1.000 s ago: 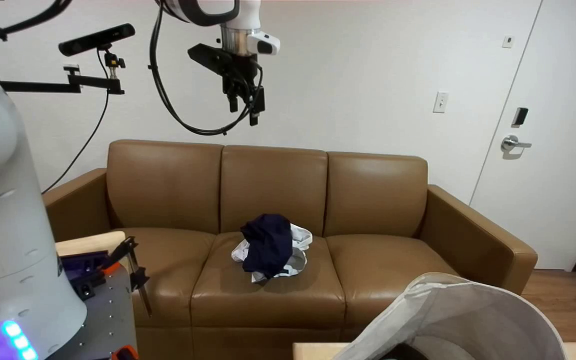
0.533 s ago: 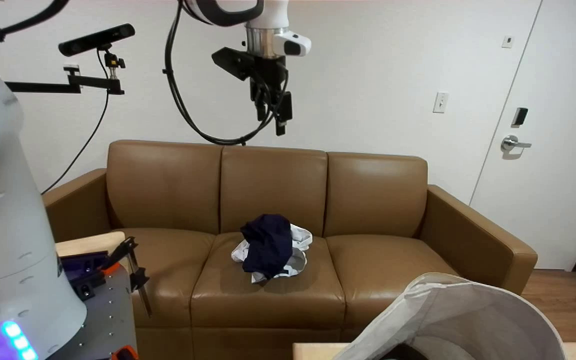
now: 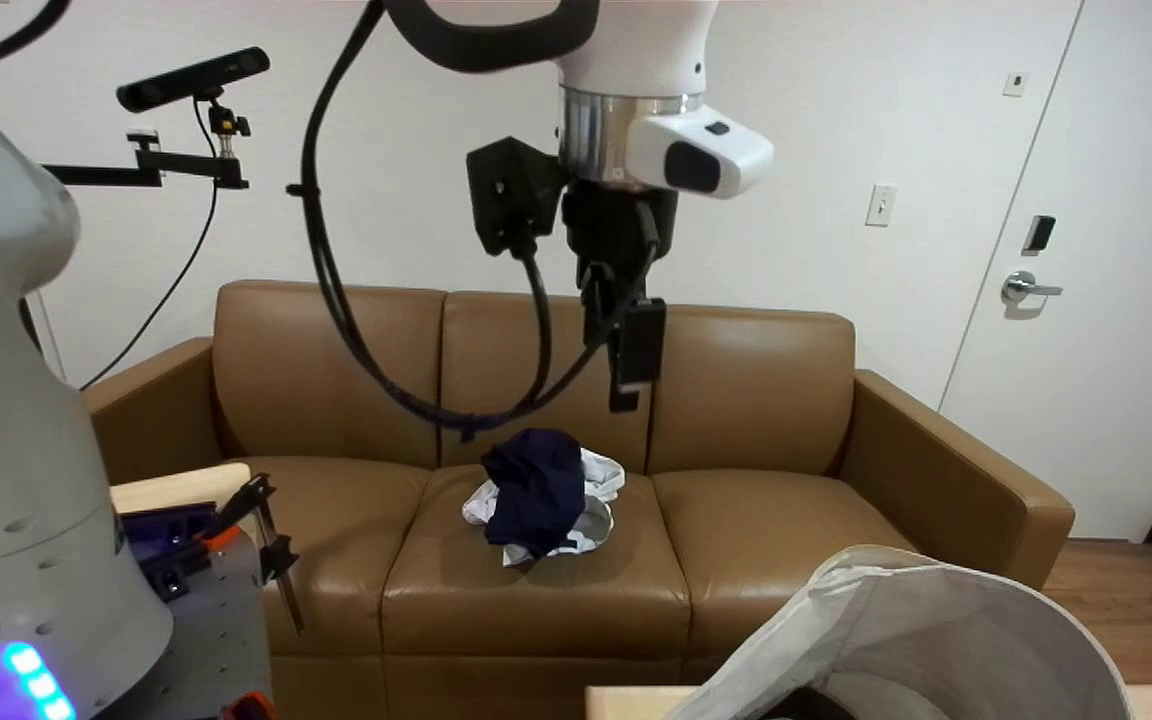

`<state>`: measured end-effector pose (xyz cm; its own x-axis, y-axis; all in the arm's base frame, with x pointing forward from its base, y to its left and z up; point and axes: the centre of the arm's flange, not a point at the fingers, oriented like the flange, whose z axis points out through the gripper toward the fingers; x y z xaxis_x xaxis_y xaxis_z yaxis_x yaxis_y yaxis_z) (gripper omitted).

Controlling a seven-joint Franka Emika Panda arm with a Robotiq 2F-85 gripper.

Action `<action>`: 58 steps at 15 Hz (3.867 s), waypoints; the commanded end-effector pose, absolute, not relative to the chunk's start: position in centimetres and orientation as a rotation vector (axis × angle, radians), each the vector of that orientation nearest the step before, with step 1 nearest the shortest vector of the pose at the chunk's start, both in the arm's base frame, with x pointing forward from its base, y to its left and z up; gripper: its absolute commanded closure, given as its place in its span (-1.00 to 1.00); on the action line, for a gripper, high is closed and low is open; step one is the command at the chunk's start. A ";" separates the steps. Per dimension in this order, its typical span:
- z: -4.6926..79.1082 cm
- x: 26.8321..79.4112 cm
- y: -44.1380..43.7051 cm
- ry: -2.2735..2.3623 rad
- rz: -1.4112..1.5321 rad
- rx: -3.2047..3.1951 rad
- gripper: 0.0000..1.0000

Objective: Remove the checkered item from the bag and put it on the couch

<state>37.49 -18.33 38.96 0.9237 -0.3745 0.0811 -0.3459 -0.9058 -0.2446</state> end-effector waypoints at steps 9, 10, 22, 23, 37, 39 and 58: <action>34.1 35.3 -30.5 0.782 -0.110 -2.788 -1.00; 33.0 36.7 -32.3 0.762 -0.102 -2.815 -1.00; 29.1 39.2 -34.0 0.724 -0.005 -2.943 -1.00; 28.6 39.1 -33.4 0.683 -0.065 -3.005 -1.00; 4.6 52.5 -41.2 0.516 -0.030 -3.223 -1.00; 6.2 50.1 -38.8 0.476 -0.025 -3.208 -1.00; -4.5 54.4 -40.4 0.242 -0.129 -3.314 -1.00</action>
